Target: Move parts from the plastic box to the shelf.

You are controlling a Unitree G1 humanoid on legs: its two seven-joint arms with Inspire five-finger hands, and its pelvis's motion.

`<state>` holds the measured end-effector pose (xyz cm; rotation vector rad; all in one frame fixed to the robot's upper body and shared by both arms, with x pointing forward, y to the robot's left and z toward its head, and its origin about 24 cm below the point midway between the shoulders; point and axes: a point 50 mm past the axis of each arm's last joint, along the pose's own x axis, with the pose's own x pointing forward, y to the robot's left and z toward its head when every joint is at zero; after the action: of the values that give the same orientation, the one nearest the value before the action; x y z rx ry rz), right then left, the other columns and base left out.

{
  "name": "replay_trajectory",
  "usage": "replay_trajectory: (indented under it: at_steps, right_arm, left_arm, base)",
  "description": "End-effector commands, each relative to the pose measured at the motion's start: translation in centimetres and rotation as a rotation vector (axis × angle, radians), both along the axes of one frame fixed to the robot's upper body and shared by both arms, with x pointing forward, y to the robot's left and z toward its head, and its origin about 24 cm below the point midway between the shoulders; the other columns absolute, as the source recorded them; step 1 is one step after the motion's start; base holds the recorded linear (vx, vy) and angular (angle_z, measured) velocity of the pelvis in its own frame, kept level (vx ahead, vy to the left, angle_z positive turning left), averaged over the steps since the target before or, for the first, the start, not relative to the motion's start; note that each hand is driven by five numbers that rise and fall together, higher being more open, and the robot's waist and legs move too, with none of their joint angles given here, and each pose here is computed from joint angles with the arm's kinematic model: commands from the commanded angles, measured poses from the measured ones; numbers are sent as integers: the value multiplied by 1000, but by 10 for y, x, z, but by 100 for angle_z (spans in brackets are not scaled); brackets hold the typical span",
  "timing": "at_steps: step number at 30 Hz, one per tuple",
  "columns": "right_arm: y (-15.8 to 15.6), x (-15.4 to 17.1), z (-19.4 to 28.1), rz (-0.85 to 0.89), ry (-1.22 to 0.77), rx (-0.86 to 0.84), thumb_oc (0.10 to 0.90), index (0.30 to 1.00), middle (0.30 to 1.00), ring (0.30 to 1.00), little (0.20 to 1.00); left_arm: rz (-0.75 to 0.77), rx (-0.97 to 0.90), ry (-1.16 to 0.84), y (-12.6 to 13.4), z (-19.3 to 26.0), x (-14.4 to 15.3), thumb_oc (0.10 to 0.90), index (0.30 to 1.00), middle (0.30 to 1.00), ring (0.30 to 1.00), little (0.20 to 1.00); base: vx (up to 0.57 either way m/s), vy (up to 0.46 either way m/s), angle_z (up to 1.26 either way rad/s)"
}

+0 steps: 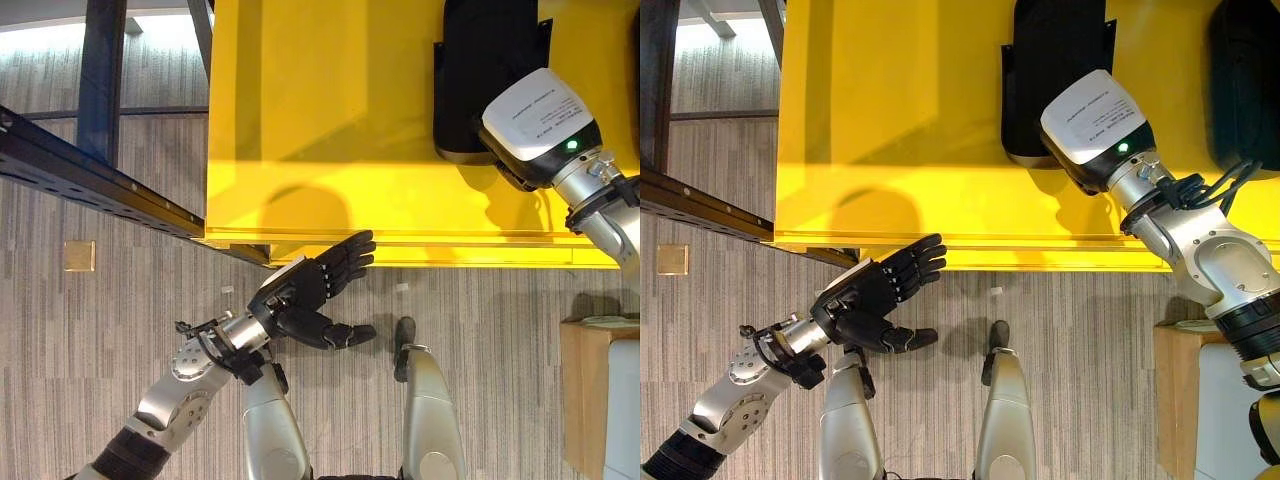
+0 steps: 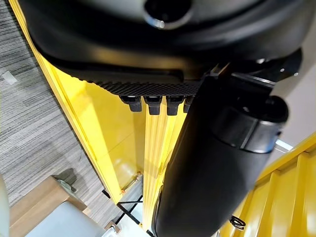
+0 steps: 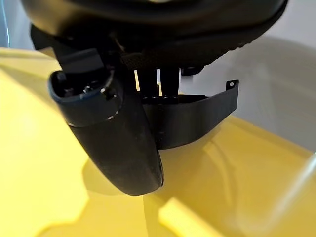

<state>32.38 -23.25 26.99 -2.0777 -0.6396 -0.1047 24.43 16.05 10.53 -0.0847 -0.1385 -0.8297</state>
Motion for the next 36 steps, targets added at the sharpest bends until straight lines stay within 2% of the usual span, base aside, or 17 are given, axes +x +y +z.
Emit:
replay_trajectory:
  at_steps: [1,10,20,22,25,36]
  right_arm:
    - [-31,1,25,-203,-95,-32,900,1000,1000,1000,1000]
    - [-40,1,23,-264,-105,-19,900,1000,1000,1000,1000]
    - [-36,0,15,-225,-97,34,900,1000,1000,1000,1000]
    - [-28,-2,6,-137,-48,139,900,1000,1000,1000,1000]
    - [-22,-3,4,-97,-44,190,900,1000,1000,1000,1000]
    - [-13,-10,9,-16,-162,194,900,1000,1000,1000,1000]
  left_arm:
    - [-120,-79,-176,-11,35,-13,900,1000,1000,1000,1000]
    - [-120,-72,-170,-10,34,-14,900,1000,1000,1000,1000]
    - [-119,-68,-158,-12,33,-13,900,1000,1000,1000,1000]
    - [-237,-62,-177,-18,38,-18,900,1000,1000,1000,1000]
    - [-233,-65,-176,-21,41,-16,900,1000,1000,1000,1000]
    - [-203,-65,-150,-22,38,-13,900,1000,1000,1000,1000]
  base:
    - [0,0,0]
    - [0,0,0]
    - [0,0,0]
    - [12,33,-1]
    - [2,35,-2]
    - [-1,20,-2]
